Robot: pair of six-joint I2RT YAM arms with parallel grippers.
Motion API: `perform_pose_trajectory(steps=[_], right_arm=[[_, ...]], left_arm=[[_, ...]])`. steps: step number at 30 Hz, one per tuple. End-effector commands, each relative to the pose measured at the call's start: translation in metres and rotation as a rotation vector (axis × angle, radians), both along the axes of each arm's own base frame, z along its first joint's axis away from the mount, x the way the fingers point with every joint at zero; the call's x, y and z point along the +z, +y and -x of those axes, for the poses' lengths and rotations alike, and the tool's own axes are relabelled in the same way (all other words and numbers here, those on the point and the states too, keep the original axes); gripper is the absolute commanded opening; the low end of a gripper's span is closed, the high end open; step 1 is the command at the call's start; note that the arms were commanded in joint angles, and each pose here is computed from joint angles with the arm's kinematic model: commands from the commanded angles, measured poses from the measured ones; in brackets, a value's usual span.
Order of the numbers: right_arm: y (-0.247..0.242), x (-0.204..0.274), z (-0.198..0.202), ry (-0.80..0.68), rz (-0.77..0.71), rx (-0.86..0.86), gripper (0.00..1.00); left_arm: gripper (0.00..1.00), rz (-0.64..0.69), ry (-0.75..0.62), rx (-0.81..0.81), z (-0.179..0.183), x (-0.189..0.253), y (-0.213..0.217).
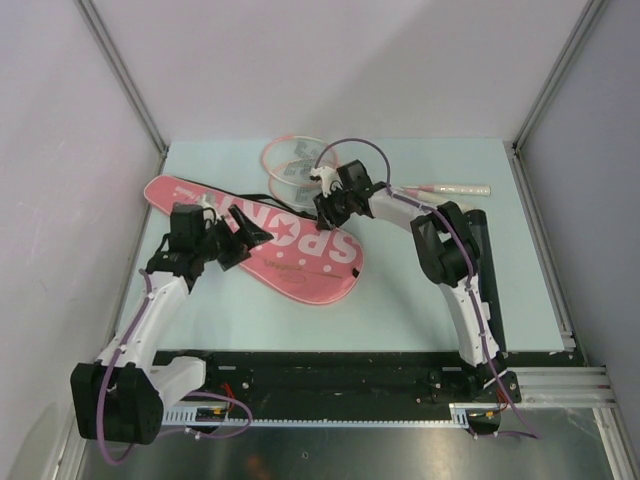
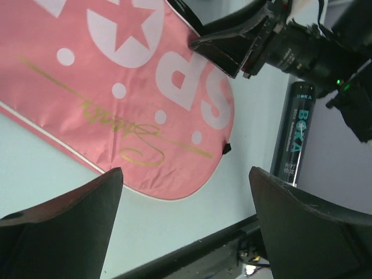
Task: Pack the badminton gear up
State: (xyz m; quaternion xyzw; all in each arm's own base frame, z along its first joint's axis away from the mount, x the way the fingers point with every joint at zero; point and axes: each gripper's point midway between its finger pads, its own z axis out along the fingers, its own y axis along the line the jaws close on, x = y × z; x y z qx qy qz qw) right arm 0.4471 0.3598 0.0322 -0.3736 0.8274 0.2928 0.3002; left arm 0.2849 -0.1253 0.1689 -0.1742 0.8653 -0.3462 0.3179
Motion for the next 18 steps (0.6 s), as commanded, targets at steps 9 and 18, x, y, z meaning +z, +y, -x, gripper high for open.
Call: perform_pose_trajectory(steps=[9, 18], right_arm=[[0.010, 0.123, 0.034, -0.246, -0.002, -0.142, 0.00], [0.018, 0.185, 0.080, -0.609, 0.045, -0.147, 0.00]], left_arm=[[0.95, 0.142, 0.148, 0.192, -0.031, 0.017, 0.005], [1.00, 0.331, 0.326, 0.319, -0.075, 0.025, -0.010]])
